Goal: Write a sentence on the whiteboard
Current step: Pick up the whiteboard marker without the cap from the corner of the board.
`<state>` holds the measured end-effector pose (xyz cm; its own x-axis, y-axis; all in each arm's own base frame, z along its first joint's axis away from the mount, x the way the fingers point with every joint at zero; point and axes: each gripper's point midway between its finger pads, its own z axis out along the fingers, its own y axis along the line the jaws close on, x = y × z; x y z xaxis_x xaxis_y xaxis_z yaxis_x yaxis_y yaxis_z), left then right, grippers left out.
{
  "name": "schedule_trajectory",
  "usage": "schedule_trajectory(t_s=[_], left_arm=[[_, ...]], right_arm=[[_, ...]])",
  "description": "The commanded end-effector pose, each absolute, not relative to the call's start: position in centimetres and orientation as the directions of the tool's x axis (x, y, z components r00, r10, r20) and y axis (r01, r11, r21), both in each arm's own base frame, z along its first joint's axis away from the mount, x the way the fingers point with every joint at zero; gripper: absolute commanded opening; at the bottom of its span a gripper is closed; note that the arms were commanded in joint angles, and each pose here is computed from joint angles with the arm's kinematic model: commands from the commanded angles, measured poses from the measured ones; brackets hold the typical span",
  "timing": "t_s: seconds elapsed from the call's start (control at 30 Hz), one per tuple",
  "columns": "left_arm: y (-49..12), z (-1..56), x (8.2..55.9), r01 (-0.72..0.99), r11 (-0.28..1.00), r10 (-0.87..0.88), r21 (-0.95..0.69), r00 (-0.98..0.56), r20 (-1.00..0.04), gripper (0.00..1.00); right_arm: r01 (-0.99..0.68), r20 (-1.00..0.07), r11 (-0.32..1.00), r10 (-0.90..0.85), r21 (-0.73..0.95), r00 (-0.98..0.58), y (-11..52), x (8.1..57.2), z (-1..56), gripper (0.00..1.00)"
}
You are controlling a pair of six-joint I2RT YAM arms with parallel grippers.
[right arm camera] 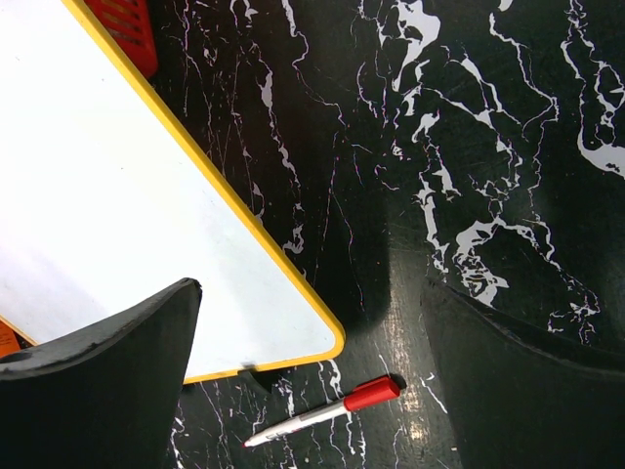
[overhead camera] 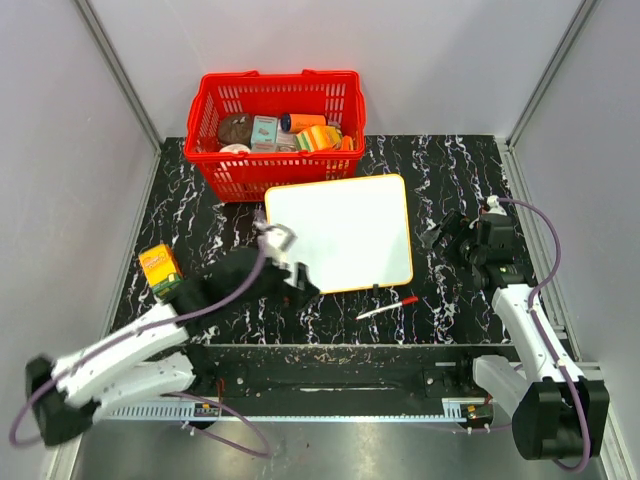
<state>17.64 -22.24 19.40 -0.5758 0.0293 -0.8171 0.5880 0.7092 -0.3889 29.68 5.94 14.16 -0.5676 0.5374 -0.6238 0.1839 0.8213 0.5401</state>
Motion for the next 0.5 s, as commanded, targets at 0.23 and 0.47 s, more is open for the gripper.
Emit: schedule_trajectory(t_s=[0.23,0.47], left_arm=[[-39.0,16.5,14.9,0.785,0.619,0.43,-0.018,-0.358,-0.829,0.99],[-43.7,12.7,13.6,0.855,0.517,0.514,-0.031,-0.339,-0.788,0.84]], right_arm=[[0.142,-0.653,0.826,0.524,0.545,-0.547,6.1,30.1,15.6,1.0],[0.146,-0.643,0.823,0.528,0.55,-0.555,6.3,30.0,15.2,1.0]])
